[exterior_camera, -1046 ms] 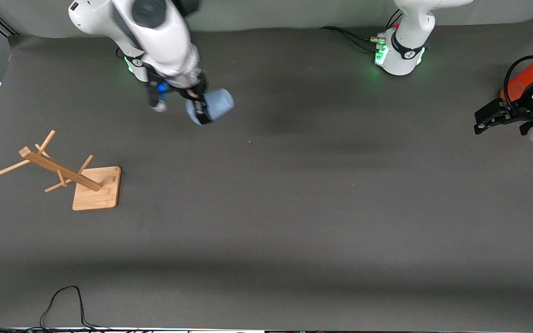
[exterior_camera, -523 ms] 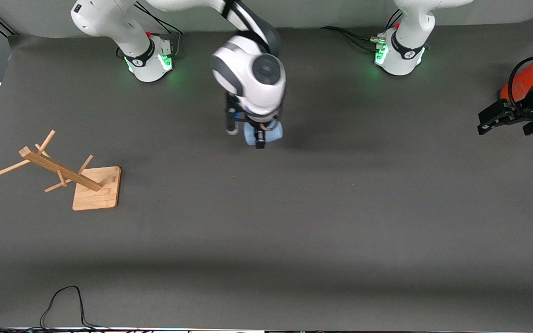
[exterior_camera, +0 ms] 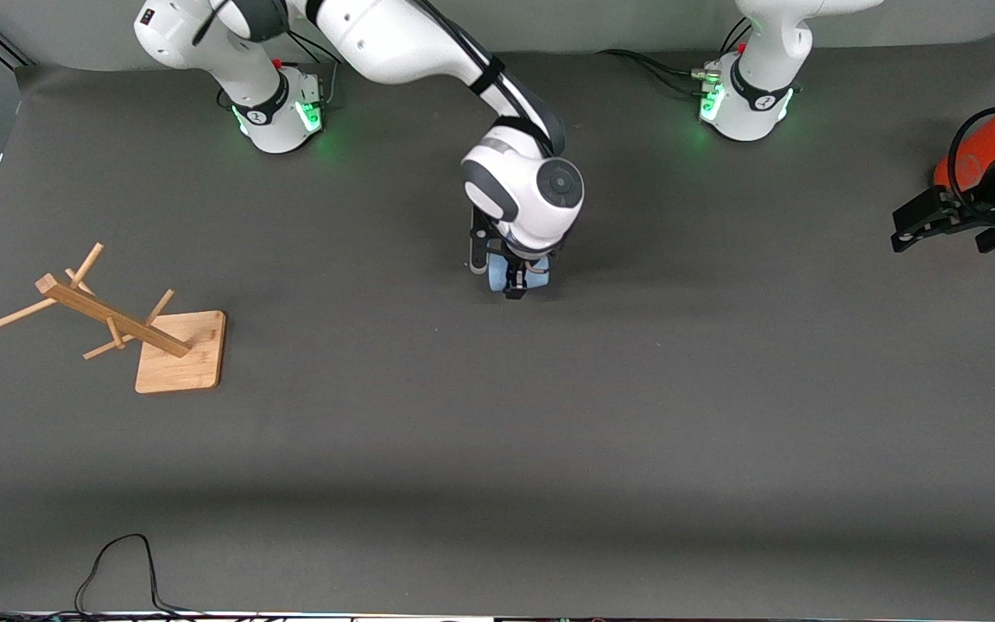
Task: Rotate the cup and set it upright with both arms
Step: 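Carry the cup to the table middle with the right gripper, then lay the cup on its side while the left gripper moves toward it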
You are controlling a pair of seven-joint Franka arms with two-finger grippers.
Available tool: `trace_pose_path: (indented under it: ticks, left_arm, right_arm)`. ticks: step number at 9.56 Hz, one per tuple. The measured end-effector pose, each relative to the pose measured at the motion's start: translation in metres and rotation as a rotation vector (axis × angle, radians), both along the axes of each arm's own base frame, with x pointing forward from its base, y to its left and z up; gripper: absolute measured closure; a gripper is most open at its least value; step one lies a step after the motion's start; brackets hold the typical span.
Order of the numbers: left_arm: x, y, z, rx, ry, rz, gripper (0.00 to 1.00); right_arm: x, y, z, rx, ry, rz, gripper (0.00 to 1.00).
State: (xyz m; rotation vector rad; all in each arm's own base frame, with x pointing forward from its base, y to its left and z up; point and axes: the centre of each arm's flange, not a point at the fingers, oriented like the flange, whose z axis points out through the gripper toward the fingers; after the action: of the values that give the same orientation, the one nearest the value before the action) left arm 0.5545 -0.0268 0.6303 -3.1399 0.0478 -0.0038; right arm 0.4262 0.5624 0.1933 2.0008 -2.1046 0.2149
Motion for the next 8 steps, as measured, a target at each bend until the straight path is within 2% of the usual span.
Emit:
trace_pose_path:
  ticks: [5, 6, 7, 8]
  left_arm:
    - [0.0003, 0.0001, -0.0005, -0.001, 0.001, 0.0, 0.0]
    - [0.0003, -0.0003, -0.0005, -0.004, 0.001, 0.0, 0.0]
    - [0.0003, -0.0008, -0.0006, -0.009, 0.001, 0.0, 0.0]
    - [0.0006, -0.0012, -0.0011, -0.012, 0.003, 0.0, 0.0]
  right_arm:
    - [0.0027, 0.0047, -0.0082, -0.013, -0.019, -0.009, 0.17]
    - [0.0033, 0.0046, -0.0082, -0.013, -0.02, -0.009, 0.15]
    - [0.0048, 0.0046, -0.0074, -0.012, -0.024, -0.009, 0.04]
    - [0.0086, 0.0058, -0.0023, -0.006, -0.035, -0.01, 0.0]
